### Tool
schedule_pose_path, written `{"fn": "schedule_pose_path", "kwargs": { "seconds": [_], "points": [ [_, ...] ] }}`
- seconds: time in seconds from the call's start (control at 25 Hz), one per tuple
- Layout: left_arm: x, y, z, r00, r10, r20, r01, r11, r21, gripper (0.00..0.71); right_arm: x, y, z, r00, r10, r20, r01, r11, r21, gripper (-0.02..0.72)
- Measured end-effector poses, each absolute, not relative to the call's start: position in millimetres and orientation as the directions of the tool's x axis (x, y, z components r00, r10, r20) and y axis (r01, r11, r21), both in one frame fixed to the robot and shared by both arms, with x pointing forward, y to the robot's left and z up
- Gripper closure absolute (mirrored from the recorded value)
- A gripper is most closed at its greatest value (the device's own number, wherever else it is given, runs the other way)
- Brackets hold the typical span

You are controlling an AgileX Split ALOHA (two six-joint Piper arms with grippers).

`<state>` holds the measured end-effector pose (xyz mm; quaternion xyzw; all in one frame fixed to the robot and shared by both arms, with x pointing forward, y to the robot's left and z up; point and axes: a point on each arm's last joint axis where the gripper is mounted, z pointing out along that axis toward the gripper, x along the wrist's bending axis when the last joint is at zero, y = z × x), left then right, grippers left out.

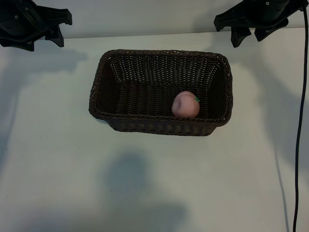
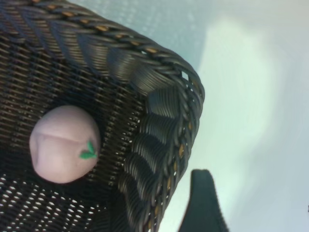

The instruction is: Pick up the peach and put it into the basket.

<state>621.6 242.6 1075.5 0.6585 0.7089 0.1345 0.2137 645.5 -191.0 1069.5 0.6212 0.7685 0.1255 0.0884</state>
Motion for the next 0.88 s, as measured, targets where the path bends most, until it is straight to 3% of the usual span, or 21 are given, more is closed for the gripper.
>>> {"fn": "schedule_pose_path", "kwargs": {
  "seconds": [0.88],
  "points": [
    [621.6, 242.6, 1075.5, -0.041, 0.991, -0.126, 0.876, 0.097, 0.472, 0.113, 645.5, -191.8, 1069.5, -0.215, 0.976, 0.013, 0.932, 0.202, 0.301, 0.198]
  ]
}}
